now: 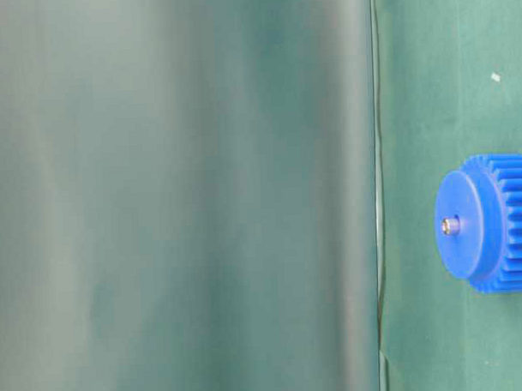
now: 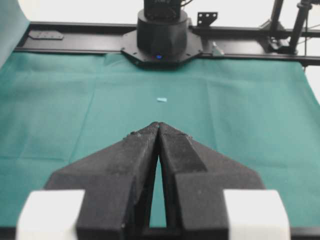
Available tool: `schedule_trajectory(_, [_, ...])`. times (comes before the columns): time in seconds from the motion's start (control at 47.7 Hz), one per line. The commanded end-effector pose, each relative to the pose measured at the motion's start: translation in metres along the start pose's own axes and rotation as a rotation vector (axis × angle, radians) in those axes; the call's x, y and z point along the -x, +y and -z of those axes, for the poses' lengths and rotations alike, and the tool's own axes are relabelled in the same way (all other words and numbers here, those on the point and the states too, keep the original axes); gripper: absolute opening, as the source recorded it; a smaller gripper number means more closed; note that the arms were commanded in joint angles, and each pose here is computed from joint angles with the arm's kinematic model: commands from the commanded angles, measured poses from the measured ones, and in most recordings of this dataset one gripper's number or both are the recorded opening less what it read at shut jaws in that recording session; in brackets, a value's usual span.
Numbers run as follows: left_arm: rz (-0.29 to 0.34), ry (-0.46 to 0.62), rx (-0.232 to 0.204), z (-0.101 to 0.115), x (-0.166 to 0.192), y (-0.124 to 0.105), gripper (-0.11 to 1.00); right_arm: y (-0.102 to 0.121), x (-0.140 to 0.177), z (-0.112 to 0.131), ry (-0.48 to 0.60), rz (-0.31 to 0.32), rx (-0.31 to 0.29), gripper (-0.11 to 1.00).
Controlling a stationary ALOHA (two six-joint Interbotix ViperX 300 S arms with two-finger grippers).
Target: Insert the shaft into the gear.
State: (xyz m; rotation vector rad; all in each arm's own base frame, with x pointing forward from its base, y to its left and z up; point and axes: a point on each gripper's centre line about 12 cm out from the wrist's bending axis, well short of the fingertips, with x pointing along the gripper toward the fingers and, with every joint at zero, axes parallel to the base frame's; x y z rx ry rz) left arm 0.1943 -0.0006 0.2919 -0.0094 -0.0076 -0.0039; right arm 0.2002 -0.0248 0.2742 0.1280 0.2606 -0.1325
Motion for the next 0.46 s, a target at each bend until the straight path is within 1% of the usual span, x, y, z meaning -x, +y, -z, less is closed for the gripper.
schedule_trajectory(0.0, [0.002,-0.028,-0.002,-0.0111,-0.002,-0.0004,0.0,0.0001,-0.0008,-0.0044,-0.012,0.001,0.001,0.93])
schedule_trajectory(0.44, [0.002,-0.029,-0.002,-0.0114,-0.0018,-0.0004,0.0,0.0001,-0.0005,-0.0047,-0.014,0.001,0.001,0.93])
